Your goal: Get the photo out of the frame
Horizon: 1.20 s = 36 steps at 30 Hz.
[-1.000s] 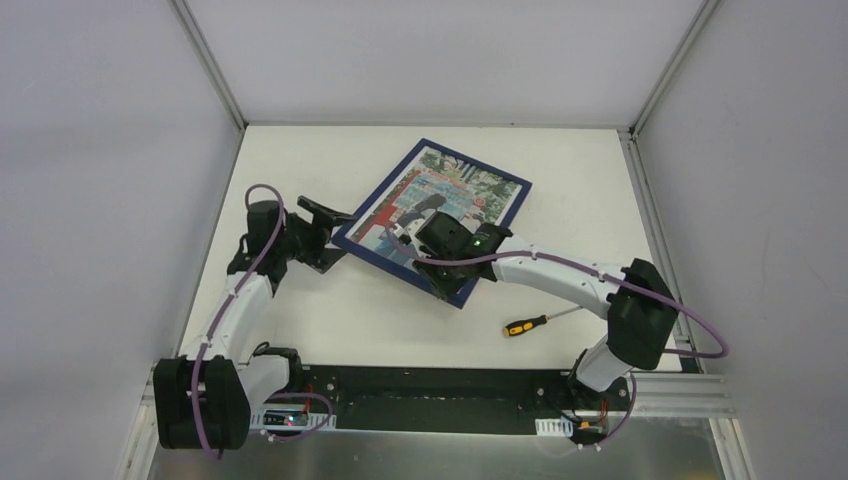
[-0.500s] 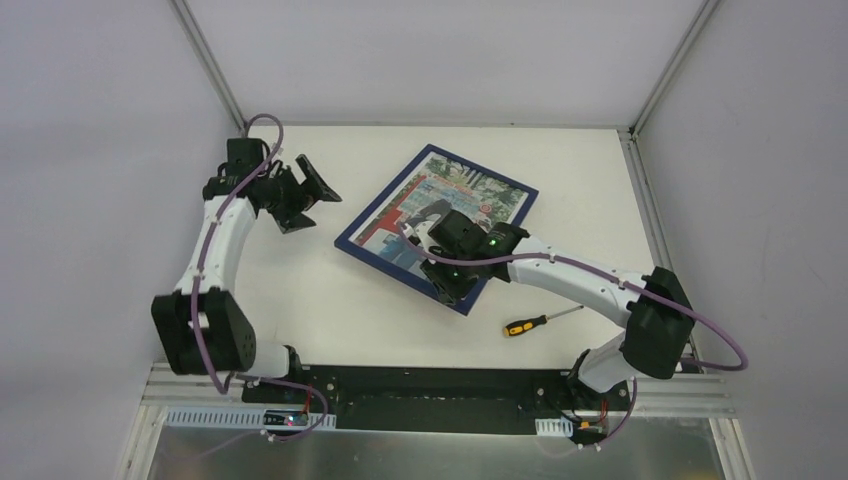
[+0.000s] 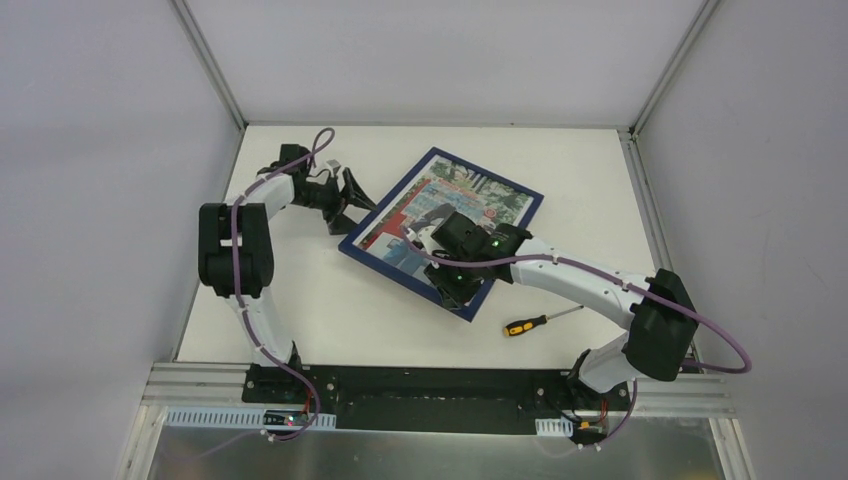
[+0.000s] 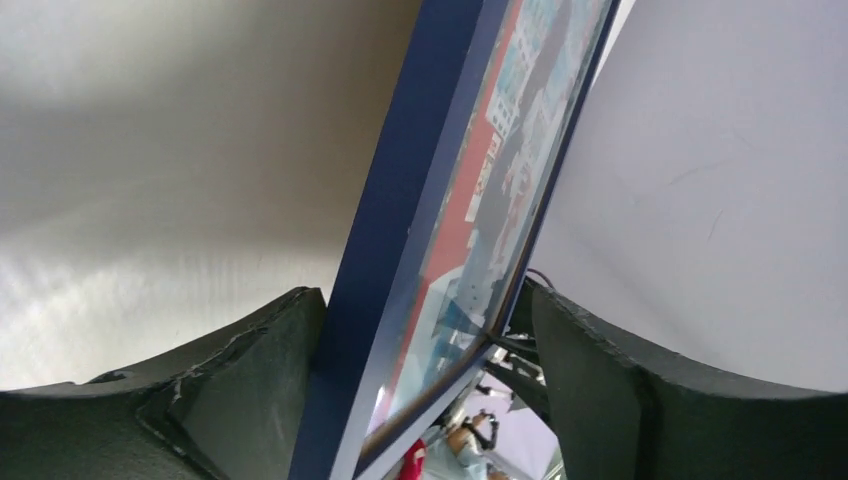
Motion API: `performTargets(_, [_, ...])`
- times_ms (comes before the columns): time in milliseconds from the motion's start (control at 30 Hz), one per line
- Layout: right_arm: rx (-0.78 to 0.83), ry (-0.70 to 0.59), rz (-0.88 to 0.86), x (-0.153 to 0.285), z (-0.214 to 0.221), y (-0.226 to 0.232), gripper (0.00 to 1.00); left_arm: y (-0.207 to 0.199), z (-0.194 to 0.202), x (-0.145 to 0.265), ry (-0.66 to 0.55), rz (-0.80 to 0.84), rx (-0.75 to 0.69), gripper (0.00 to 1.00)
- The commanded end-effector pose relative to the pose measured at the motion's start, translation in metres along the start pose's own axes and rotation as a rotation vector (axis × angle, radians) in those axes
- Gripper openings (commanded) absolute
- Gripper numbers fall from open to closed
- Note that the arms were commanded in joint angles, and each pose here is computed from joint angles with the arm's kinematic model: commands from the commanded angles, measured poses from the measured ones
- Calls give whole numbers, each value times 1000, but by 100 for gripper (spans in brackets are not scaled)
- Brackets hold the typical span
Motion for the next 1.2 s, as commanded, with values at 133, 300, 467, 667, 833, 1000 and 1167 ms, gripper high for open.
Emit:
performTargets(133, [-22, -50, -35, 16, -7, 6, 0, -32, -11, -26, 50, 162, -57, 53])
performTargets(300, [-31, -49, -34, 15, -7, 6, 0, -29, -15, -35, 68, 161, -25, 38])
performTargets(467, [-36, -47, -25, 15, -5, 5, 0, -37, -8, -31, 78, 193, -56, 25])
performTargets(667, [-44, -48, -9, 13, -1, 4, 0, -49, 1, -19, 47, 218, -101, 12])
performTargets(833, [-48, -86, -23, 18, -1, 7, 0, -50, 11, -22, 112, 284, -82, 43])
performTargets(1000, [-29, -94, -20, 22, 3, 7, 0, -53, 26, -33, 200, 299, -94, 53])
performTargets(1167, [6, -66, -13, 22, 9, 5, 0, -57, 30, -34, 202, 305, -109, 51])
Point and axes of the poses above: each gripper's point midway between its finger pads, its own x axis back along the fingers, its own y axis along the line the jaws close on, z = x × y, the point moved 8 cm from there along x, back along the fingers, and after that the axes turned 7 degrees about x, right-handed, at the moved point
